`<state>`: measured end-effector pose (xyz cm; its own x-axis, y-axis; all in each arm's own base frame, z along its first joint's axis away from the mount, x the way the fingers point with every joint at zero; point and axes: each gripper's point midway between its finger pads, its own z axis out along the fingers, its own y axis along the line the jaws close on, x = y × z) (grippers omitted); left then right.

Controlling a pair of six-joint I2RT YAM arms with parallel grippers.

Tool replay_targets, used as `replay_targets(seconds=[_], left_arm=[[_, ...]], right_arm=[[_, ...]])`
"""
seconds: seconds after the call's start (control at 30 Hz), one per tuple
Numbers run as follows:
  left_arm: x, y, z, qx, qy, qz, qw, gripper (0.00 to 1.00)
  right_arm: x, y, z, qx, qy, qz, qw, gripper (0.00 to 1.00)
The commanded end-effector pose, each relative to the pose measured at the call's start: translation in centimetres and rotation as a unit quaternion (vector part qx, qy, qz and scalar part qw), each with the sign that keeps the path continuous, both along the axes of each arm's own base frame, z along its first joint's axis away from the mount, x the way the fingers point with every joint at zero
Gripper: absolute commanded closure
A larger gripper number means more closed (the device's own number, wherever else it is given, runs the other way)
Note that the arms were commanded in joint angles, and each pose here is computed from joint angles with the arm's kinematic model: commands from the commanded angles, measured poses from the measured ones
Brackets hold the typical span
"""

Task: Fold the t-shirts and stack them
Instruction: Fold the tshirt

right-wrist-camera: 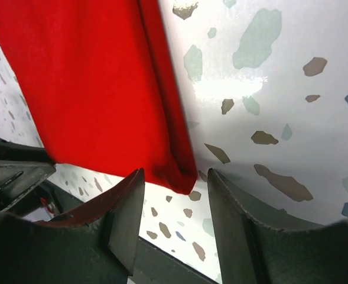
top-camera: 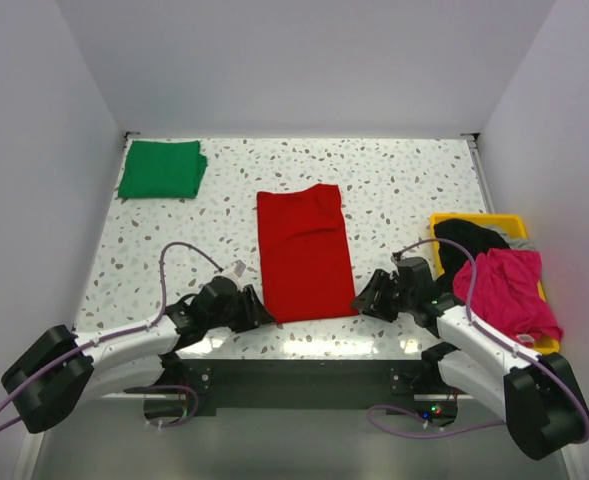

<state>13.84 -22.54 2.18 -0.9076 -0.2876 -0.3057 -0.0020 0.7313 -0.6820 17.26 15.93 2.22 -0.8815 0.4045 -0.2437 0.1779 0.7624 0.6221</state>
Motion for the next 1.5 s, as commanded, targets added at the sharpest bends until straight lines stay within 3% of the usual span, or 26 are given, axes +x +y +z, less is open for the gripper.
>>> replay_targets(seconds=[0.0,0.33,0.57,0.77,0.9,0.93,1.47], left_arm=[[-0.1,0.7,-1.0,0.017,0.007,0.023,1.000,0.57],[-0.5,1.8,-2.0,0.035,0.022,0.059,0.997,0.58],[-0.2,2.1,-2.4,0.041,0.015,0.076,0.996,0.61],[-0.1,1.8,-2.8,0.039,0.014,0.080,0.996,0.80],[0.0,1.7,-2.7,0.041,0.012,0.080,0.996,1.00],[-0.1,1.7,-2.6,0.041,0.012,0.079,0.996,1.00],[-4.6,-0.1,0.1,0.056,0.010,0.011,0.998,1.00]], right_arm=[[-2.9,-0.7,-2.6,-0.010,0.061,-0.003,0.998,0.49],[-3.6,-0.7,-3.3,-0.006,0.067,-0.001,0.998,0.52],[-3.6,-0.5,-4.0,-0.005,0.075,-0.002,0.997,0.64],[-3.3,-0.2,-3.7,-0.001,0.067,0.002,0.998,0.82],[-2.9,-0.2,-2.8,-0.001,0.050,0.010,0.999,0.97],[-3.2,-0.3,-2.8,-0.003,0.053,0.013,0.999,1.00],[-7.4,-1.0,0.2,0.031,0.022,0.044,0.998,1.00]])
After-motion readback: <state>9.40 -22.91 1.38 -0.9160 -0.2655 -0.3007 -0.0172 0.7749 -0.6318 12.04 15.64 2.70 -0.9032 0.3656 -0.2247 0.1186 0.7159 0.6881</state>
